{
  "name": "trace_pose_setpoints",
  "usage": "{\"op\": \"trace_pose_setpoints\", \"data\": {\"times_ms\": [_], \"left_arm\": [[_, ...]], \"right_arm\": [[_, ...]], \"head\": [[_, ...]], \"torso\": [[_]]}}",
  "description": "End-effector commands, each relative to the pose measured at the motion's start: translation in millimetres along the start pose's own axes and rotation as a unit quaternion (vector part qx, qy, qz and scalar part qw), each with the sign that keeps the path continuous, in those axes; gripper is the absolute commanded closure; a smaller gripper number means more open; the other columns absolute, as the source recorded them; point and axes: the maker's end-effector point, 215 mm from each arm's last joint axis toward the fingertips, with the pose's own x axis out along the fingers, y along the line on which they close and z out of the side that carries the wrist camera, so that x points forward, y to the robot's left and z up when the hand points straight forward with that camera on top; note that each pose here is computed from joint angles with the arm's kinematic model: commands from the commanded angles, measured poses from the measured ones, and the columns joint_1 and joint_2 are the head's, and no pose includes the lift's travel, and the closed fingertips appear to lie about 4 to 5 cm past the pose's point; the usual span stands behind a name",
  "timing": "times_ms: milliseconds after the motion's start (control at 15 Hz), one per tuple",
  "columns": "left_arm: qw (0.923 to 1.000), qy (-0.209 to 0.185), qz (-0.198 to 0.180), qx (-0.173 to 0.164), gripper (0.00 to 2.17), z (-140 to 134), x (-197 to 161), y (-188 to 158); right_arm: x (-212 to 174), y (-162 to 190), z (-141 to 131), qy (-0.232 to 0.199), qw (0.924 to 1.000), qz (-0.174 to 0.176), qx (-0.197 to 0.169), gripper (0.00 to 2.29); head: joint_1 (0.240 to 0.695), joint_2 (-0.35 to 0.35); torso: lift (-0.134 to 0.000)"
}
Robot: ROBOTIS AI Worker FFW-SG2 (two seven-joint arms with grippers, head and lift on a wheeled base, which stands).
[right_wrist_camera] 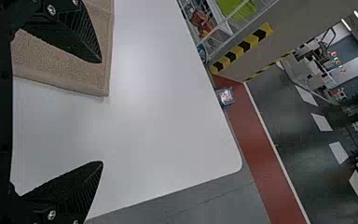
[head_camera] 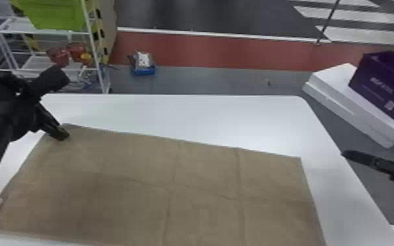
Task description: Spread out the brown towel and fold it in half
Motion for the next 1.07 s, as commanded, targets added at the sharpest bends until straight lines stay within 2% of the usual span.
{"op": "trace_pose_setpoints", "data": {"times_ms": [0, 200, 467, 533, 867, 933, 1000], "left_arm": [[1.0, 0.002, 0.0, 0.0, 0.6, -2.5, 0.6, 0.4], [1.0, 0.0, 0.001, 0.007, 0.6, -2.4, 1.2, 0.2], [1.0, -0.007, 0.003, -0.002, 0.58, -2.3, 1.1, 1.1], [0.9999, -0.01, 0.004, -0.005, 0.53, -1.8, 1.1, 2.0], [0.9999, -0.009, 0.001, -0.006, 0.53, -5.8, -1.9, 5.5], [0.9999, -0.009, 0.0, -0.006, 0.57, -6.0, -2.0, 5.0], [1.0, -0.006, 0.0, -0.004, 0.71, -7.0, -2.2, 5.4]], "right_arm": [[3.2, 1.1, 1.1, 0.001, 1.0, 0.002, 0.0, 0.11], [12.3, 2.6, 3.3, 0.005, 1.0, 0.0, -0.002, 0.11], [32.0, 19.7, -2.8, 0.021, 0.9996, 0.015, -0.013, 0.12], [33.8, 20.8, -2.9, 0.023, 0.9995, 0.015, -0.015, 0.12], [30.6, 15.3, 0.9, 0.017, 0.9997, 0.009, -0.016, 0.12], [32.1, 16.0, 0.6, 0.018, 0.9997, 0.01, -0.015, 0.12], [34.5, 17.7, -0.7, 0.02, 0.9996, 0.011, -0.017, 0.12]], "head": [[0.695, -0.126], [0.695, -0.123], [0.695, -0.111], [0.695, -0.105], [0.695, -0.091], [0.695, -0.092], [0.695, -0.093]], "torso": [[-0.134], [-0.134], [-0.134], [-0.134], [-0.134], [-0.134], [-0.134]]}}
